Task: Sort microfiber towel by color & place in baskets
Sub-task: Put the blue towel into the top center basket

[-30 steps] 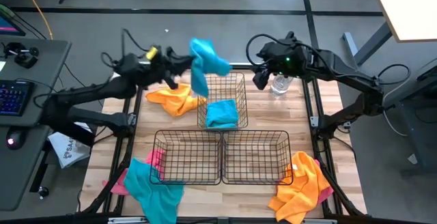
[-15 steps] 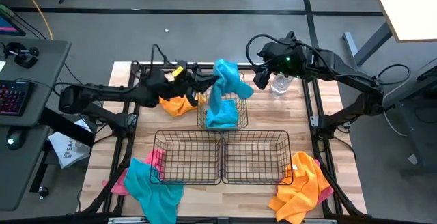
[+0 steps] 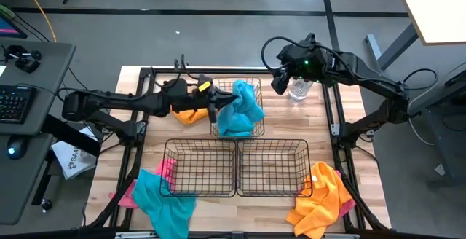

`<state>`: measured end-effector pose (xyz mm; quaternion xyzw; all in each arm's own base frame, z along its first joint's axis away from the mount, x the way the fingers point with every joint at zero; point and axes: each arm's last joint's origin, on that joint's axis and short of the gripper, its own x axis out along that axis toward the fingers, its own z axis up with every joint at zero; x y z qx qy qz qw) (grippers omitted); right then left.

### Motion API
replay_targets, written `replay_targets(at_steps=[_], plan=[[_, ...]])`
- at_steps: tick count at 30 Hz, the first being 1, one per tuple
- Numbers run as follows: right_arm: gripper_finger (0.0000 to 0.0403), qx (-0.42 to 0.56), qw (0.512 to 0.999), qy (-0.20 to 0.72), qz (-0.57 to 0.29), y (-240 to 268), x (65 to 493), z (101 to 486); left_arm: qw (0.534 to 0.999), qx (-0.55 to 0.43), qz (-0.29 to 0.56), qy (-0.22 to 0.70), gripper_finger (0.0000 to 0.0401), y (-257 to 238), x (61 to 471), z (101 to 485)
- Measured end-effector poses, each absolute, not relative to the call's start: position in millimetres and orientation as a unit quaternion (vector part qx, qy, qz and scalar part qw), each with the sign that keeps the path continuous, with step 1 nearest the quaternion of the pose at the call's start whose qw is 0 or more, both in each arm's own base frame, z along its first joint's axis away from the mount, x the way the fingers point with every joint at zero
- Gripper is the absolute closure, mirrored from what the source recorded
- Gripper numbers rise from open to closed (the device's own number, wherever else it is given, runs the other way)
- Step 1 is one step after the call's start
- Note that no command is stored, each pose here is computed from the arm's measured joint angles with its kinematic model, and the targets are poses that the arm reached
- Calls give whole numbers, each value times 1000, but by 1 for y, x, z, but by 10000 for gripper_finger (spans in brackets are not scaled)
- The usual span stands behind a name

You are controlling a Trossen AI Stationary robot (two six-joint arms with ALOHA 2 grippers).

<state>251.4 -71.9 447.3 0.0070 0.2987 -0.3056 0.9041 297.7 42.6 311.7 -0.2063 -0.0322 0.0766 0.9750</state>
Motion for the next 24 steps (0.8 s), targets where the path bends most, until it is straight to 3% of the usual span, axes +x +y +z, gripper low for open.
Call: replay_targets(at_steps=[8, 24], plan=[[139, 6, 903, 298, -308, -72, 251, 447, 964, -239, 102, -50, 401, 52, 287, 280], [139, 24, 898, 297, -323, -72, 250, 446, 959, -250, 133, 21, 401, 57, 293, 234]])
